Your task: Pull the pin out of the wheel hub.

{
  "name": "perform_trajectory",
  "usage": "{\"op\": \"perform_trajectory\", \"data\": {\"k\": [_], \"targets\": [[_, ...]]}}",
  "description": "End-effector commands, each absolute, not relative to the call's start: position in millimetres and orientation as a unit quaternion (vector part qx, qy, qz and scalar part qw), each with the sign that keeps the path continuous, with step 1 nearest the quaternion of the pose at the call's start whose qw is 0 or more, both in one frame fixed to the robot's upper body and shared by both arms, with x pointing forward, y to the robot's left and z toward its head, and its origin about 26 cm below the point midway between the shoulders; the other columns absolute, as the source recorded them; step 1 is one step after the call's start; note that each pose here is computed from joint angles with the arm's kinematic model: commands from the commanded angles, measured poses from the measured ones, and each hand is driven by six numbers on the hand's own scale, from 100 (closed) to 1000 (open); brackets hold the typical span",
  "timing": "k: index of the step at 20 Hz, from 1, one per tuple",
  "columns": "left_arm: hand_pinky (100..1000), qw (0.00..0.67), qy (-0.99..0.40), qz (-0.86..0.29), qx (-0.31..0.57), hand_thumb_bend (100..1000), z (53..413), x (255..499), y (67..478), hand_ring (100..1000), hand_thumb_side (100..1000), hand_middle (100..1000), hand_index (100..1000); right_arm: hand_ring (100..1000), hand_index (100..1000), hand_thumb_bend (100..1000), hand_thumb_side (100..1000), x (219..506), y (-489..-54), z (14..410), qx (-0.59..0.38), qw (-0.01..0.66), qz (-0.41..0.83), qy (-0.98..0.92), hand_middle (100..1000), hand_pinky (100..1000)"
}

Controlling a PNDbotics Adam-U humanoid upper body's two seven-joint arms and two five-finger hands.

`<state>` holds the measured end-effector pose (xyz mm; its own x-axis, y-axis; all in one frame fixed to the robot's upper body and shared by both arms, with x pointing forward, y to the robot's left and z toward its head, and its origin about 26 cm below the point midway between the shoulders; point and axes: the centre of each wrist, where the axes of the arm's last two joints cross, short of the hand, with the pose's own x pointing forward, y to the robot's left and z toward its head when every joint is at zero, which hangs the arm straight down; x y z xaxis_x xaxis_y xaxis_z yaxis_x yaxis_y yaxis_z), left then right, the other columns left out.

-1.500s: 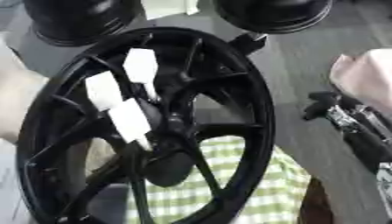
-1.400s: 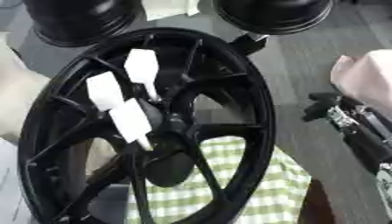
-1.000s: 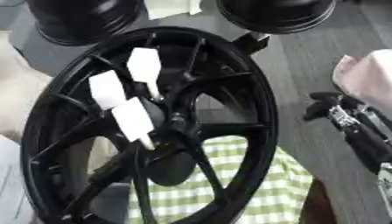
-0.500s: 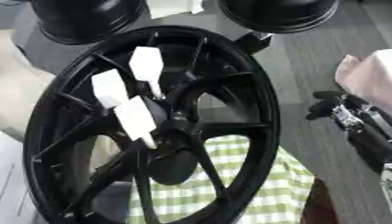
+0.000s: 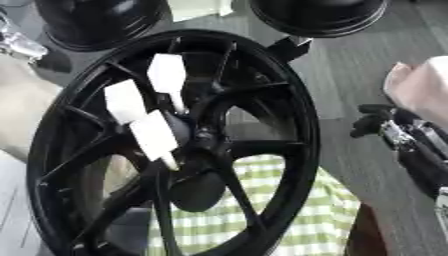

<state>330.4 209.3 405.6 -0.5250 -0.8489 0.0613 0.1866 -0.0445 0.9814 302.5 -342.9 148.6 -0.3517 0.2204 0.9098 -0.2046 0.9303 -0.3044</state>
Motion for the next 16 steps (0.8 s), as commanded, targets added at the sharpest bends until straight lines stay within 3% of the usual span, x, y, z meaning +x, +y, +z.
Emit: {"op": "perform_trajectory", "data": {"k": [1,5,6,13,16], "targets": [[825,0.427,-0.537,-0.661,0.305,741,410.8,322.3,211.7,789,417,696,839,666,793,100,636,301.3,-344.2,160.6,-0.013,0.557,0.201,-0.805,612,1000],[825,0.432,-0.531,-0.661,0.307,741,409.0,319.4,208.0,789,417,696,839,666,793,100,636,301.5,-344.0,160.8,-0.013,0.557,0.202,-0.805,612,1000],[812,0.431,-0.531,-0.662,0.307,823,408.4,318.7,207.4,780,421,689,839,666,792,100,641,301.5,-343.8,160.4,-0.013,0.558,0.202,-0.805,612,1000],[811,0.440,-0.527,-0.665,0.294,831,395.9,312.8,204.9,794,413,714,833,666,792,100,644,302.0,-341.6,160.1,-0.011,0.559,0.207,-0.803,612,1000],[792,0.452,-0.527,-0.660,0.288,835,394.3,311.7,201.9,759,427,657,781,666,792,100,648,302.1,-341.7,159.2,-0.011,0.561,0.207,-0.802,612,1000]]}}
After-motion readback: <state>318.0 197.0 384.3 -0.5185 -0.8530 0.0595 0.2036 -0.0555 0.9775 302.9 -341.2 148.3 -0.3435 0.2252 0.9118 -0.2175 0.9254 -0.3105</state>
